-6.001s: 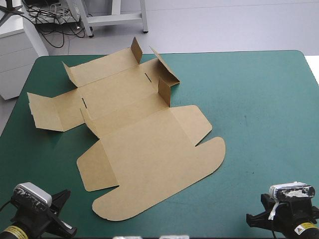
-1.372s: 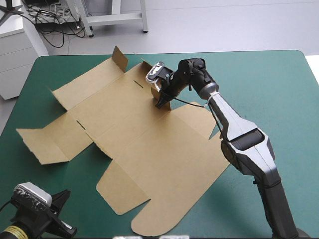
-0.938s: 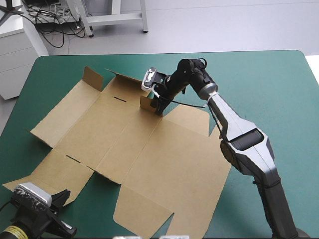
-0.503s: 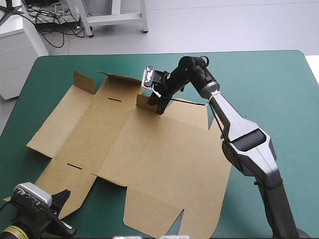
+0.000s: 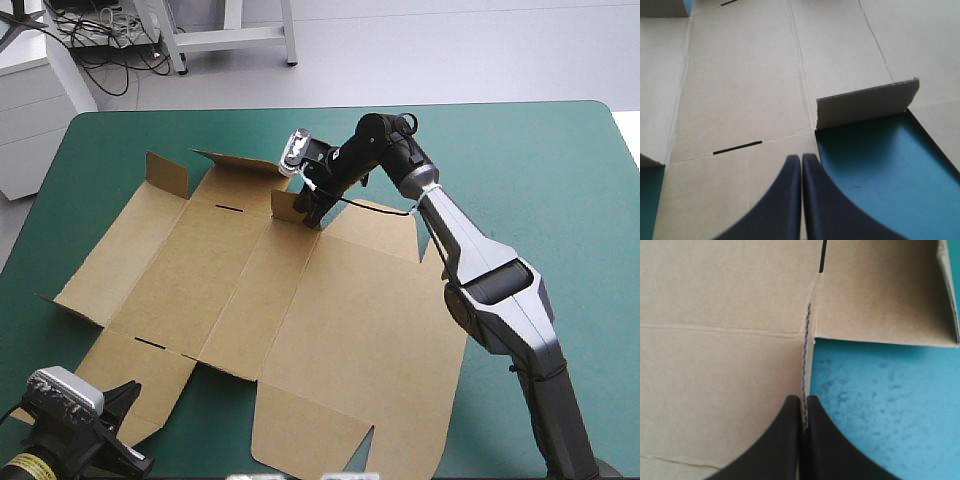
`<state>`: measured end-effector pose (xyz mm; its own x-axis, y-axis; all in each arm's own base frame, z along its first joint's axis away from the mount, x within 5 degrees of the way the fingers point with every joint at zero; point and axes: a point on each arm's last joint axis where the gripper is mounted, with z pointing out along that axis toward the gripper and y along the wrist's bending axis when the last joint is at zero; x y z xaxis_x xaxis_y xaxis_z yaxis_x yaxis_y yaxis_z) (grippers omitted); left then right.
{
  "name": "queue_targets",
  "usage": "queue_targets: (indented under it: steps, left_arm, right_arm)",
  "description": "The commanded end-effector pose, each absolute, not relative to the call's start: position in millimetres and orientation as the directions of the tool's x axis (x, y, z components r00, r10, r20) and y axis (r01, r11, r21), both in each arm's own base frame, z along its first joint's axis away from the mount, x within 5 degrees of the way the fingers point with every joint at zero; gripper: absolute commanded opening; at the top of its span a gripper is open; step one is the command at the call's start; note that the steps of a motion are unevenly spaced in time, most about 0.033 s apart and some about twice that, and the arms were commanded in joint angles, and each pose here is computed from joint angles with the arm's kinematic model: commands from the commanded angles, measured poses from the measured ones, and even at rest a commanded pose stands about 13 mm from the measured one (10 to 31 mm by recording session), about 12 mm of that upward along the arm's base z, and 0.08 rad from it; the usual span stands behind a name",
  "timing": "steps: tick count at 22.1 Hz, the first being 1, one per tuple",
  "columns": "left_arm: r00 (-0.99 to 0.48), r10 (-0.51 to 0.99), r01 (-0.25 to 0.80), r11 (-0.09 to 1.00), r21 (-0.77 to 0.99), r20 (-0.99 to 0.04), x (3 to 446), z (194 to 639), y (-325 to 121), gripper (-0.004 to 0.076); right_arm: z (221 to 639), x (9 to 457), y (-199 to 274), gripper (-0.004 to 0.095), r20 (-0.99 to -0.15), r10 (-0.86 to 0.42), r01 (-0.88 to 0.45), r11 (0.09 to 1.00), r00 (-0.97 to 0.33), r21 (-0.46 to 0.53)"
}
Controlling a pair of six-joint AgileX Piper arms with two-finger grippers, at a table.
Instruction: Fold the box
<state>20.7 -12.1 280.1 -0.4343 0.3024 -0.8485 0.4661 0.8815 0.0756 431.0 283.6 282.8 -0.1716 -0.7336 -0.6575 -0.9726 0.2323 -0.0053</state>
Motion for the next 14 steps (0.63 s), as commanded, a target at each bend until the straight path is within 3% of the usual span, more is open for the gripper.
queue_targets:
  steps: [1, 7, 11, 13, 14]
  left_arm:
    - [-0.372, 0.264, 0.457, 0.886, 0.071, -0.890, 23.1, 294.4, -13.2, -0.0010]
    - [-0.372, 0.264, 0.457, 0.886, 0.071, -0.890, 23.1, 294.4, -13.2, -0.0010]
    - [-0.372, 0.264, 0.457, 0.886, 0.071, -0.890, 23.1, 294.4, -13.2, -0.0010]
    - [-0.372, 0.264, 0.457, 0.886, 0.071, -0.890, 23.1, 294.4, -13.2, -0.0010]
    - [-0.372, 0.264, 0.457, 0.886, 0.071, -0.890, 23.1, 294.4, -13.2, -0.0010]
  right_arm:
    - [335.9, 412.0, 280.6, -0.0020, -0.738, -0.650, -0.967, 0.256, -0.182, 0.013]
    - [334.8, 412.8, 280.4, -0.0020, -0.735, -0.648, -0.962, 0.270, -0.199, 0.021]
    - [331.5, 413.7, 279.7, 0.0018, -0.700, -0.691, -0.960, 0.280, -0.181, -0.028]
    - [331.4, 413.4, 280.1, 0.0157, -0.699, -0.690, -0.958, 0.287, -0.191, -0.022]
    - [331.4, 412.8, 281.0, 0.0315, -0.699, -0.685, -0.954, 0.298, -0.207, -0.009]
